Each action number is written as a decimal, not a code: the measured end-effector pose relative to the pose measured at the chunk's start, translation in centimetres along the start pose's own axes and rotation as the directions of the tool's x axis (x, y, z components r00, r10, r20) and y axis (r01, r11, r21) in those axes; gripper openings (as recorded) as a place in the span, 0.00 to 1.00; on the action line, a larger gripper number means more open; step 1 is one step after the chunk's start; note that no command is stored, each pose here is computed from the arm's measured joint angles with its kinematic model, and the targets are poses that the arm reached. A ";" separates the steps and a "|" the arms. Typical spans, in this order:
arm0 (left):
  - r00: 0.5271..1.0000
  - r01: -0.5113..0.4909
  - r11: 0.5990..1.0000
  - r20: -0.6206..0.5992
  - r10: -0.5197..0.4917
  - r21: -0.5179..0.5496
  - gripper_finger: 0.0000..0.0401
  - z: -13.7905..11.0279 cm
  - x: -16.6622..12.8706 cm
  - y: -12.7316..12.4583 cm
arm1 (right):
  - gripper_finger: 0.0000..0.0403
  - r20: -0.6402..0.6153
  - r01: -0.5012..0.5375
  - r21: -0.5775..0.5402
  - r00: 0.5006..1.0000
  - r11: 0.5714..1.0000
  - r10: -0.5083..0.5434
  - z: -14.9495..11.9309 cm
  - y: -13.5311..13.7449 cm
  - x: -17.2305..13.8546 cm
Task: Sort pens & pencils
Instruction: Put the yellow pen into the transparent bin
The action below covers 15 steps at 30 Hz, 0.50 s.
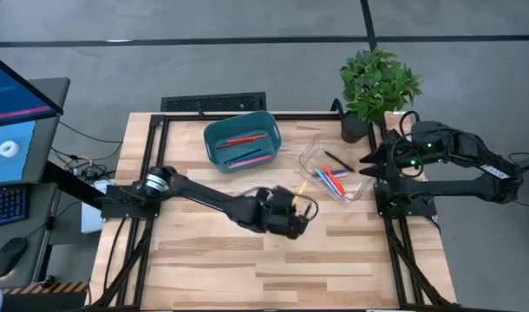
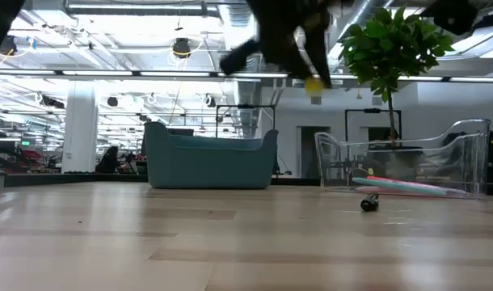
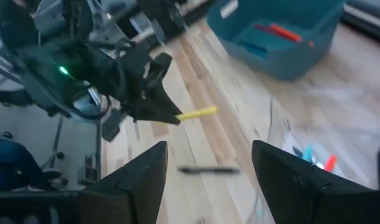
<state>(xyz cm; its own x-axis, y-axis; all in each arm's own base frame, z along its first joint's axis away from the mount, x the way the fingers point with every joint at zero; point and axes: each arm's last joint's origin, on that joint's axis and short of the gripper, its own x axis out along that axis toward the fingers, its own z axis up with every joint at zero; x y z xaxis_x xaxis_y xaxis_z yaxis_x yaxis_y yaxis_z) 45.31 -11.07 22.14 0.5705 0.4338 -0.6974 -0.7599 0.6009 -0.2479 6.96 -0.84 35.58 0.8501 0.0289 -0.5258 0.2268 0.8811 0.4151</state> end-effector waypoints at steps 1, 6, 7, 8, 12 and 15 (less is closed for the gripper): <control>0.999 0.012 1.000 0.053 -0.011 -0.021 0.07 1.0 -1.2 -0.1 | 0.63 0.018 -0.007 -0.003 1.000 1.000 0.007 0.2 0.1 0.0; 0.944 0.078 0.997 0.324 -0.070 -0.015 0.08 5.2 -6.3 -0.7 | 0.63 0.088 -0.036 -0.013 0.995 0.999 0.037 1.5 0.4 0.7; 0.921 0.107 0.994 0.378 -0.094 -0.013 0.07 6.2 -7.5 -1.0 | 0.63 0.102 -0.043 -0.018 0.994 0.999 0.045 1.9 0.5 1.0; 0.895 0.150 0.989 0.425 -0.132 -0.010 0.07 7.1 -8.6 -1.3 | 0.63 0.111 -0.051 -0.023 0.992 0.998 0.053 2.2 0.6 1.3; 0.790 0.273 0.961 0.560 -0.248 0.040 0.09 9.6 -11.1 -2.4 | 0.63 0.169 -0.101 -0.068 0.979 0.993 0.112 3.9 1.1 2.6; 0.714 0.315 0.946 0.637 -0.290 0.078 0.11 10.7 -12.2 -2.9 | 0.63 0.213 -0.167 -0.127 0.958 0.978 0.191 5.1 1.6 3.4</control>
<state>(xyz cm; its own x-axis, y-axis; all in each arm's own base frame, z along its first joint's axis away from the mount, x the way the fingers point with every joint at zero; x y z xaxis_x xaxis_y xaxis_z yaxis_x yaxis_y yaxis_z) 43.88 -10.91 38.56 0.8264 0.5631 0.0026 -0.5149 0.7574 -0.4015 12.65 -1.75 38.22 0.9593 0.0954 -0.2658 0.0194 0.9167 0.3992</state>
